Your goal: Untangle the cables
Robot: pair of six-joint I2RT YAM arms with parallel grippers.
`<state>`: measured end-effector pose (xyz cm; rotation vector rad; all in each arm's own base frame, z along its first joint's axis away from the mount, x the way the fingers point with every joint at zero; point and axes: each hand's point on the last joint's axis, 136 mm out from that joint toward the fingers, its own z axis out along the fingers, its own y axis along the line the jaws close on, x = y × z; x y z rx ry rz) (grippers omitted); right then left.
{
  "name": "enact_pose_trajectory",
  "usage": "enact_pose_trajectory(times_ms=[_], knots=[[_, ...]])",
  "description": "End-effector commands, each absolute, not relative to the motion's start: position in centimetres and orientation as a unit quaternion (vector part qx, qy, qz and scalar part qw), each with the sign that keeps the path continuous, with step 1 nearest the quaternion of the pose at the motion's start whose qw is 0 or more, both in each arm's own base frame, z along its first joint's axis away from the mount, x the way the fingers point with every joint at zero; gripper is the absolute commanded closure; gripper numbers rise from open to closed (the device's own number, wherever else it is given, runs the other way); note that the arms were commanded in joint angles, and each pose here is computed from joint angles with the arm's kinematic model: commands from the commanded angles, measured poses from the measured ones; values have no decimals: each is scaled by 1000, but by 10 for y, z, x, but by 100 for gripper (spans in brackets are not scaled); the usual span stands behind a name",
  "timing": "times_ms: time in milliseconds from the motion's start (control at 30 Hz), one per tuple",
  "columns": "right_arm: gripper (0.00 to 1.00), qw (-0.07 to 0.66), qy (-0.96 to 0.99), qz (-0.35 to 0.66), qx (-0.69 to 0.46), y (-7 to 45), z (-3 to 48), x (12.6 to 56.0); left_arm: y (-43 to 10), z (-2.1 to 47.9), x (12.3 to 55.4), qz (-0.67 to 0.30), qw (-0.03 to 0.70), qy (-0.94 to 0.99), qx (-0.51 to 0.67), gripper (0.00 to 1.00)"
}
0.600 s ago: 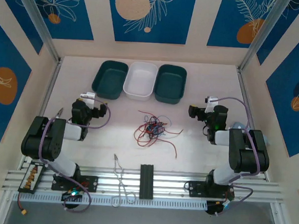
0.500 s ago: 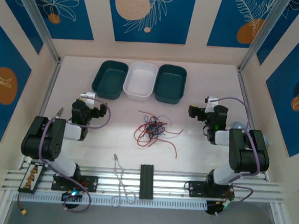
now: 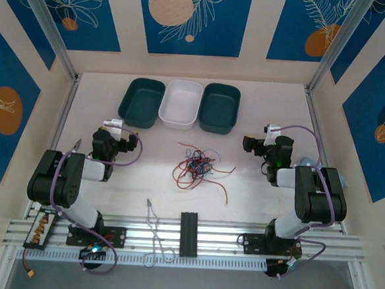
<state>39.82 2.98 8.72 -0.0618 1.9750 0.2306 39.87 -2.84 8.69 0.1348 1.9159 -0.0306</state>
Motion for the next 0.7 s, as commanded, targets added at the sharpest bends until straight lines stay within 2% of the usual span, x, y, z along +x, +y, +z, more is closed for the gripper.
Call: enact_pose_trajectory(times_ms=[0,667], knots=[[1,552,828,97,-22,31,94,396,-30,91,396,-18,577,814,68,0],[1,553,827,97,-22,31,94,396,-31,92,396,-21,577,813,70,0]])
